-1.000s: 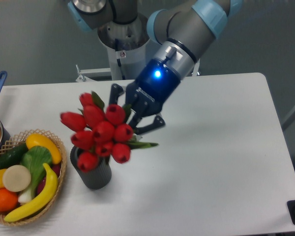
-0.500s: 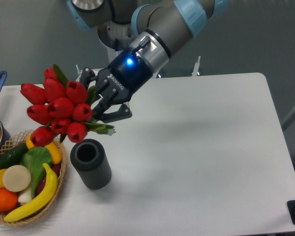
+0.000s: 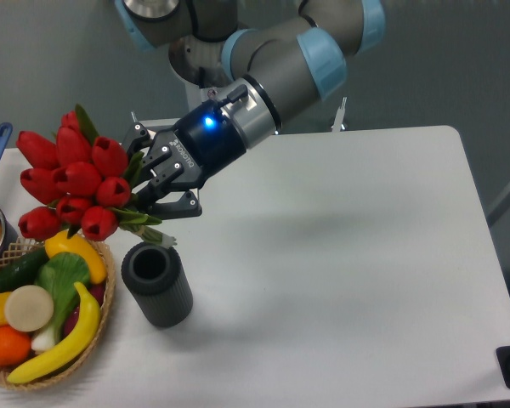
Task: Insert the flowers into the vase
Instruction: 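Lower the tulip stems into the black vase opening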
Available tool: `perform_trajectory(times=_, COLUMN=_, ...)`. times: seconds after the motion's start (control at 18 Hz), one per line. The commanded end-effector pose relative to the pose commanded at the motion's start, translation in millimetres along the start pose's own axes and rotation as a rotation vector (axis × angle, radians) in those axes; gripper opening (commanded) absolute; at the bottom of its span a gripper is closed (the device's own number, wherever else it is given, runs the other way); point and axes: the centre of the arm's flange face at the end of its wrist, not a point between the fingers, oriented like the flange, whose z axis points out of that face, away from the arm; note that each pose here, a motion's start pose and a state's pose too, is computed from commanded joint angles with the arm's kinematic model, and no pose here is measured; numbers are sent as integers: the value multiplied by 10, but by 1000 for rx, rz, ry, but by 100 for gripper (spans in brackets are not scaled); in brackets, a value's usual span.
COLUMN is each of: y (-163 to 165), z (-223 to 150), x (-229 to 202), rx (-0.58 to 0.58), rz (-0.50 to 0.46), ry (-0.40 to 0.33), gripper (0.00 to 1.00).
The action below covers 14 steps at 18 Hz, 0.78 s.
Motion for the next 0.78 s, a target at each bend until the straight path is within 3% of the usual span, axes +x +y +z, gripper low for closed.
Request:
perform_trajectory(times=0.56, y=470, z=100, x=-204, rx=34, rz=-9, ry=38, gripper=28)
perform_trajectory(times=0.78, y=519, z=155, x=-181, rx=34, rz=-16, ry=48, gripper=28)
